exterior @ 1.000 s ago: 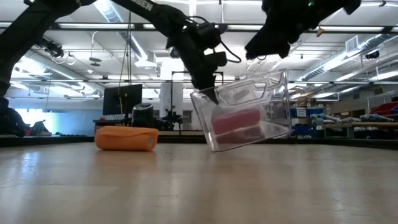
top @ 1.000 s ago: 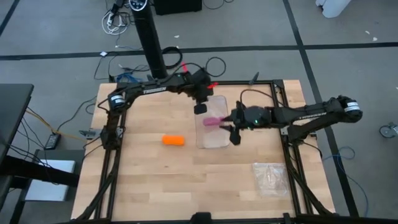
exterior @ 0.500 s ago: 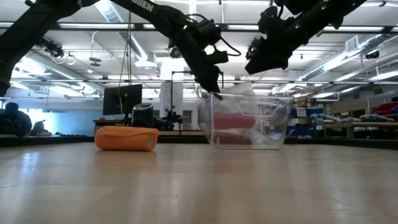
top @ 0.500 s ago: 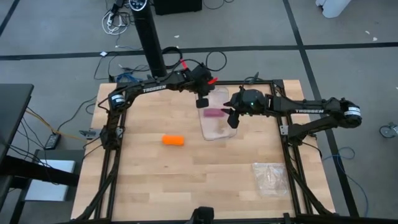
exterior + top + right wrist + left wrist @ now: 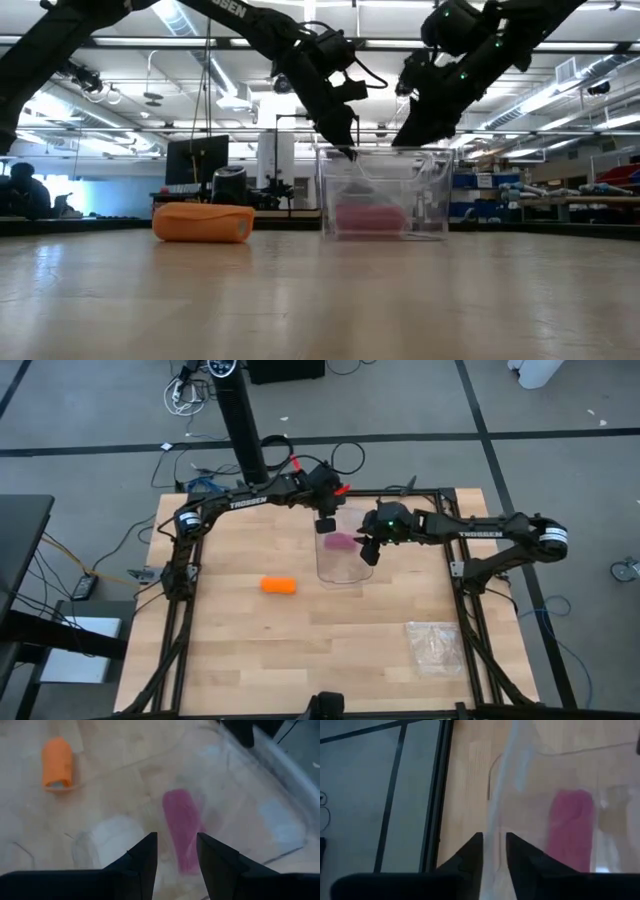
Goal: Roll bandage
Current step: Move the transparent bin to the top of the table
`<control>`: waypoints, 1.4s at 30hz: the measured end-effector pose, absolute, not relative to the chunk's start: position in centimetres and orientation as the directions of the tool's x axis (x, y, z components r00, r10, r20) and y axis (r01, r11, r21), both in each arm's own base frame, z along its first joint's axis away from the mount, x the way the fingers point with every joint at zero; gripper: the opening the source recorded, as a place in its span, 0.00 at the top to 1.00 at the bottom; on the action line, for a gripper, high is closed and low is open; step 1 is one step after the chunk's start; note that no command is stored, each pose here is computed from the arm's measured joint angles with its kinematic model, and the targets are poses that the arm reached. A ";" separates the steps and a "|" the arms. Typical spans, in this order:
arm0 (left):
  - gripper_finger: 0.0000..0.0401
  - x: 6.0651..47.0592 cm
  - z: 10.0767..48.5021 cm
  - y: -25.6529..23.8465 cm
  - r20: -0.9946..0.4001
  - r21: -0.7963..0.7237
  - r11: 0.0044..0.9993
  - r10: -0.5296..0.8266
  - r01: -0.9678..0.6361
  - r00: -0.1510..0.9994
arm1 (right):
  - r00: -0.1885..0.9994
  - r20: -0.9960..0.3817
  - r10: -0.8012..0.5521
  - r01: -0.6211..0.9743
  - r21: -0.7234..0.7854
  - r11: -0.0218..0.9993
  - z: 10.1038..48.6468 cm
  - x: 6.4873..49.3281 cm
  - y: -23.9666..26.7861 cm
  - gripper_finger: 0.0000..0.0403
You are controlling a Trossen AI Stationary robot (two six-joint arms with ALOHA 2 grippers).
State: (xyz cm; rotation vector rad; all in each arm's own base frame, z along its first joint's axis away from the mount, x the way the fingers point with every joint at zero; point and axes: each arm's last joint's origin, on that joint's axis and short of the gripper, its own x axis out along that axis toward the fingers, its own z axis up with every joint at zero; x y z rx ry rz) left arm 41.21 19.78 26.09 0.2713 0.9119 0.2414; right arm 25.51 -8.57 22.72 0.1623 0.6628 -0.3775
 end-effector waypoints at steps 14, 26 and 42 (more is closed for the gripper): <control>0.61 39.6 30.6 18.0 -0.787 0.185 0.983 0.157 -0.015 0.596 | 0.586 -0.736 -0.339 0.453 -0.049 0.890 18.5 26.9 -10.2 0.65; 0.60 37.5 32.4 13.1 -0.699 -0.135 0.962 -0.262 0.237 0.665 | 0.455 -0.737 -0.499 0.597 -0.163 0.786 18.5 25.5 -11.9 0.65; 0.60 31.9 30.2 7.7 -0.610 -0.109 0.936 -0.330 0.336 0.720 | 0.495 -0.801 -0.336 0.424 -0.114 0.898 17.5 25.5 -11.9 0.73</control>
